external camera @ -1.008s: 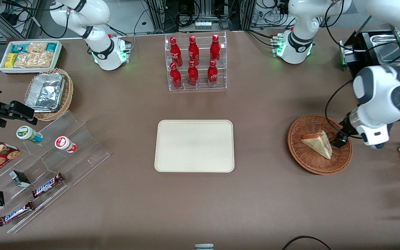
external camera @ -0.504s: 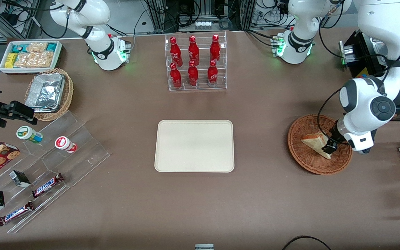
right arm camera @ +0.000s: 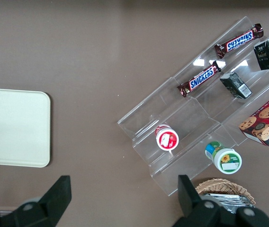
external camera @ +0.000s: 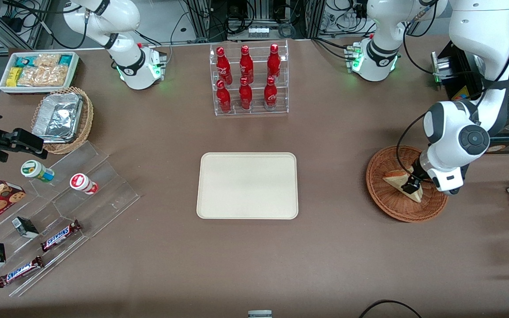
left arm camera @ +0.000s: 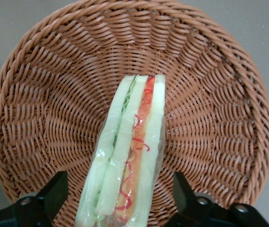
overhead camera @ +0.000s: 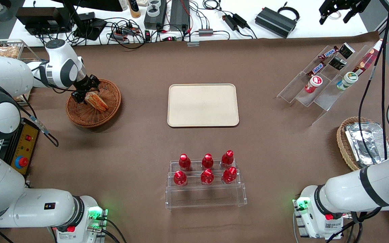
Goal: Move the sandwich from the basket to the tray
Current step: 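Close the left gripper on the sandwich and lift it, then carry the held sandwich with the left gripper over the cream tray, then lower the sandwich onto the tray and open the left gripper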
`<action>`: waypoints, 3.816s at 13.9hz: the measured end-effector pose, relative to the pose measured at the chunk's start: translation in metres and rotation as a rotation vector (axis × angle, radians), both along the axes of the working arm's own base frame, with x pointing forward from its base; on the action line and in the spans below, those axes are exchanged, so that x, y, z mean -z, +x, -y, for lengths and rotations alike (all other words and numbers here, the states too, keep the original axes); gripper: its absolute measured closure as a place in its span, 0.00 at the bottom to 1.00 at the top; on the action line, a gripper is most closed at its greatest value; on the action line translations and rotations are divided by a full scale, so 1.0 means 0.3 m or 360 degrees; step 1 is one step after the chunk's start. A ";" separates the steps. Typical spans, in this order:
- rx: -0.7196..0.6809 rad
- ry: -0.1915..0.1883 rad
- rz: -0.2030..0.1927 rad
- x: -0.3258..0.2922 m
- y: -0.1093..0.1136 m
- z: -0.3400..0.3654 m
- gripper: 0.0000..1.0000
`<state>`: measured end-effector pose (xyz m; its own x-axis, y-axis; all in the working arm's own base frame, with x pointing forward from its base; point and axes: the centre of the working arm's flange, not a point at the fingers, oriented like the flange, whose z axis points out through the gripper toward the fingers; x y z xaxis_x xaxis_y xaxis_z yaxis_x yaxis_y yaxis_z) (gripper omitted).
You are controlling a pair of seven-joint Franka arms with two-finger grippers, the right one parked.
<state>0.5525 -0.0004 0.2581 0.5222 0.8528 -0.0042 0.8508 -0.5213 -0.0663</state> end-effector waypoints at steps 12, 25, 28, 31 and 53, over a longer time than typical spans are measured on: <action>0.0084 0.0000 -0.0188 -0.107 0.024 0.003 0.73; 0.0644 -0.0084 -0.0149 -0.505 0.070 0.613 0.85; 0.0884 -0.0054 -0.0121 -0.506 0.030 0.856 0.85; 0.1046 -0.0055 -0.0121 -0.452 -0.034 1.109 0.85; 0.1472 0.0070 0.0028 0.062 -0.119 1.555 0.82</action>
<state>0.5167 -0.4668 0.2396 0.9948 0.0960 0.0330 0.0987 -0.9907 -0.0932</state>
